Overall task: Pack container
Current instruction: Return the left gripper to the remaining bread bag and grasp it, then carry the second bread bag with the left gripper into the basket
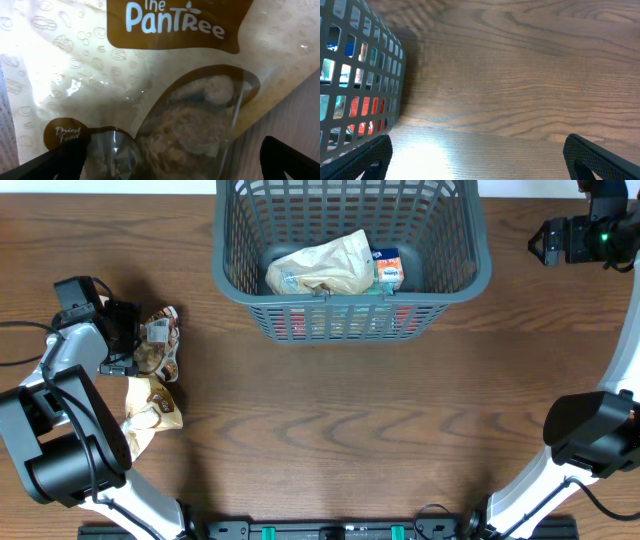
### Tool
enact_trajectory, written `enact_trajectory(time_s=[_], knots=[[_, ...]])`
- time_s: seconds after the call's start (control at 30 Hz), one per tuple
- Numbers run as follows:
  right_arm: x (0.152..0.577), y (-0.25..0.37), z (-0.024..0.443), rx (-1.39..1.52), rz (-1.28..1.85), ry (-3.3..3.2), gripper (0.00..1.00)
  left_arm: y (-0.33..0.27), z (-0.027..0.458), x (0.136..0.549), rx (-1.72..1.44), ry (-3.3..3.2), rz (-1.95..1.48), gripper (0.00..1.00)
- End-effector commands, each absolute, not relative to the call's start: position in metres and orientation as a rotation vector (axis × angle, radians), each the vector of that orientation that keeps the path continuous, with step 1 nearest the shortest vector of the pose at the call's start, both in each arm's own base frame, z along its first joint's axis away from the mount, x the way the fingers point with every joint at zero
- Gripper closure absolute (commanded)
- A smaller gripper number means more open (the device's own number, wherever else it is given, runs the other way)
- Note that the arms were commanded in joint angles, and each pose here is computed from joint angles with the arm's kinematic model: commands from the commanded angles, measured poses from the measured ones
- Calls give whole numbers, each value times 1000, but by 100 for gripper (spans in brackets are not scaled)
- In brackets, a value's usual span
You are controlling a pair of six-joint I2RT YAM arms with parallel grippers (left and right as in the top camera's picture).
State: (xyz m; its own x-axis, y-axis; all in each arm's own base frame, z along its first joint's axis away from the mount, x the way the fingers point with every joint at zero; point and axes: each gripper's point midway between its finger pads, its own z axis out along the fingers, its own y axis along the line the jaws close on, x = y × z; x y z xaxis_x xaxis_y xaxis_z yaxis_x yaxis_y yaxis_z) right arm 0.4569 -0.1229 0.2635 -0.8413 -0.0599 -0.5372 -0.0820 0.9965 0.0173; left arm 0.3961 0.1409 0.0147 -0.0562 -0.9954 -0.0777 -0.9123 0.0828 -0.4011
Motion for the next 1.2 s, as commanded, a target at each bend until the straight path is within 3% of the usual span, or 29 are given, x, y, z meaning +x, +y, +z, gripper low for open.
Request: enact_trajectory(time_s=[0.0, 0.07, 0.23, 0.3, 0.43, 0.5, 0.6, 0.8, 1.17], knots=[[456, -115, 270, -136, 64, 2554, 1, 132, -6, 389, -1916, 2106, -359, 4], [456, -115, 270, -136, 64, 2554, 1, 131, -6, 389, -1914, 2110, -362, 13], [456, -115, 270, -136, 64, 2554, 1, 126, -6, 391, -1900, 2123, -366, 16], [456, -115, 270, -136, 64, 2554, 1, 123, -5, 392, -1875, 2141, -365, 22], [456, -115, 270, -136, 64, 2554, 1, 121, -1, 394, -1825, 2168, -364, 44], [456, -115, 270, -136, 64, 2554, 1, 121, 1, 395, -1822, 2164, -366, 70], [456, -115, 270, -136, 64, 2554, 1, 122, 6, 397, -1810, 2153, -372, 94], [456, -115, 270, -136, 64, 2554, 1, 125, 38, 410, -1657, 2148, -387, 94], [456, -115, 270, -136, 64, 2554, 1, 92, 222, 437, -951, 2037, -384, 94]])
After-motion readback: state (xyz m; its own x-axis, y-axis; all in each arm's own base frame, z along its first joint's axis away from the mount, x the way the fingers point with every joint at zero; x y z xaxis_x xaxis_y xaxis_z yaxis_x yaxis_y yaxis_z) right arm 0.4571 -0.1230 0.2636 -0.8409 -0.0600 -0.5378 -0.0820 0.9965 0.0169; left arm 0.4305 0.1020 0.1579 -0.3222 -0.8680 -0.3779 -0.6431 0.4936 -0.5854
